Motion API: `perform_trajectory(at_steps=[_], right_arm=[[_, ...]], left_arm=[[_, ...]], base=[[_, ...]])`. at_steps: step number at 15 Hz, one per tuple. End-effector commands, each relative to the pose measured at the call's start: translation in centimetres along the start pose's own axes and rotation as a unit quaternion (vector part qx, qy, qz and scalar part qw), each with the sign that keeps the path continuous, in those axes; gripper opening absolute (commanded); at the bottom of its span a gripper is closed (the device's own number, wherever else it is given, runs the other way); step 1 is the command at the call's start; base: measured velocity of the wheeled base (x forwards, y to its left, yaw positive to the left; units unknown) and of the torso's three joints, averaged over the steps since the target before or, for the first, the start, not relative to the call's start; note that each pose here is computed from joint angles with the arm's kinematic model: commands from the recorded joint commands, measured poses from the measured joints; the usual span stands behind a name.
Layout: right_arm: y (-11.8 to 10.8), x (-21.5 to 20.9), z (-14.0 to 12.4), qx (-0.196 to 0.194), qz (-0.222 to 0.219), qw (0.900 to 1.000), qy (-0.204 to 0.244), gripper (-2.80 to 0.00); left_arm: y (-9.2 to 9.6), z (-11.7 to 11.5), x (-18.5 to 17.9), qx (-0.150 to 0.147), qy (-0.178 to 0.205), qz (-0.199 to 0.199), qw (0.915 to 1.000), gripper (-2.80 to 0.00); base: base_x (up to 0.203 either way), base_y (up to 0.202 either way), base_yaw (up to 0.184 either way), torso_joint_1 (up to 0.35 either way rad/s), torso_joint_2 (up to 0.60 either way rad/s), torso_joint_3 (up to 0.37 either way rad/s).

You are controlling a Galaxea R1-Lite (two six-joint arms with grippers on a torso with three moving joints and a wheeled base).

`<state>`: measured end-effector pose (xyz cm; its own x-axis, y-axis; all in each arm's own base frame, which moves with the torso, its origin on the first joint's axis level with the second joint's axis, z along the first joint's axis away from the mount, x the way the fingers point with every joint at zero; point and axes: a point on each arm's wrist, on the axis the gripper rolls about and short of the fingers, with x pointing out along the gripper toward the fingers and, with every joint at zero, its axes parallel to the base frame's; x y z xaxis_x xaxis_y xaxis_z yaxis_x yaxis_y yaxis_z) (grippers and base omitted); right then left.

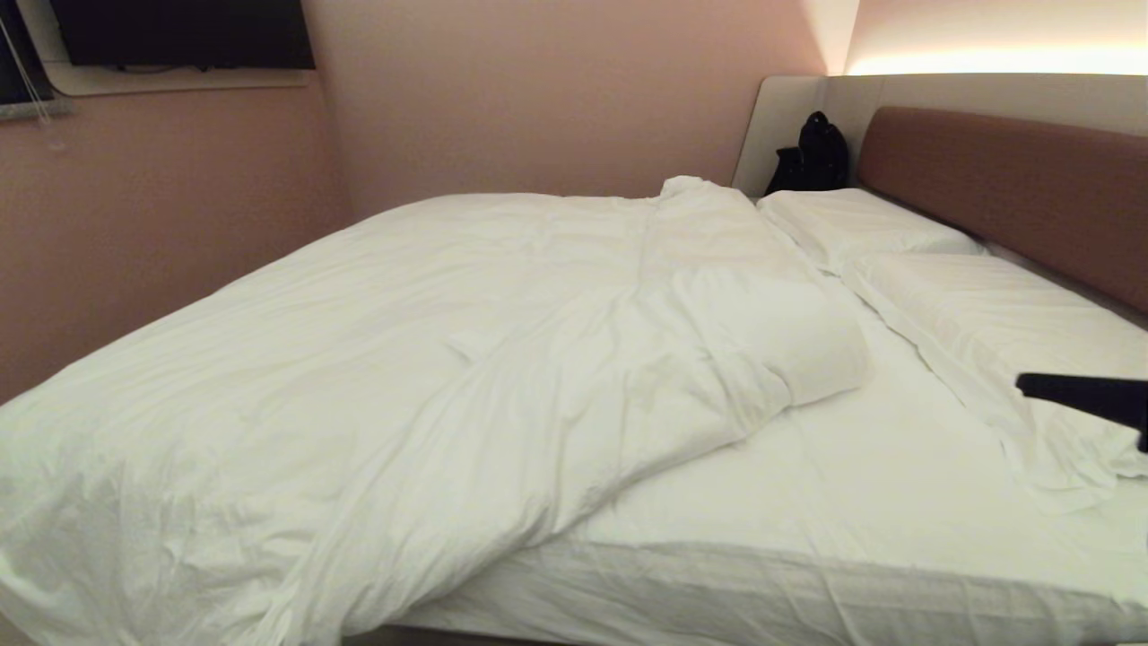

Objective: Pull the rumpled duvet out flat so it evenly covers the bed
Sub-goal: Hold the folded corner of the quilt

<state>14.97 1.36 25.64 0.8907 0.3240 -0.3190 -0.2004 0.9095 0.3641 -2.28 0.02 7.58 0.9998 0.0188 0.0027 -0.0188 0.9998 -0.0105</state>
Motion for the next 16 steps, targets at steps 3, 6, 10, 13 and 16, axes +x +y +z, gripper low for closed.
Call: perform_trajectory(at_steps=[3,6,10,13,16], right_arm=[[0.2,8.7,3.4,0.03,0.012,0.999,0.019,-2.8],[1.7,12.1,3.5,0.025,0.029,0.998,0.04,-2.8],[2.9,15.0,3.5,0.017,0.034,0.998,0.051,-2.8],[3.3,16.4,3.2,0.015,0.039,0.997,0.061,-2.8],[3.4,18.3,2.6,0.014,0.039,0.996,0.078,-2.8]], left_arm=[[0.0,0.0,0.0,0.0,0.0,0.001,1.0,-2.8],[0.0,0.0,0.0,0.0,0.0,0.001,1.0,-2.8],[0.0,0.0,0.0,0.0,0.0,0.001,1.0,-2.8],[0.0,0.0,0.0,0.0,0.0,0.001,1.0,-2.8],[0.0,0.0,0.0,0.0,0.0,0.001,1.0,-2.8]], base=[[0.0,0.0,0.0,0.0,0.0,0.0],[0.0,0.0,0.0,0.0,0.0,0.0],[0.0,0.0,0.0,0.0,0.0,0.0],[0.0,0.0,0.0,0.0,0.0,0.0],[0.0,0.0,0.0,0.0,0.0,0.0]])
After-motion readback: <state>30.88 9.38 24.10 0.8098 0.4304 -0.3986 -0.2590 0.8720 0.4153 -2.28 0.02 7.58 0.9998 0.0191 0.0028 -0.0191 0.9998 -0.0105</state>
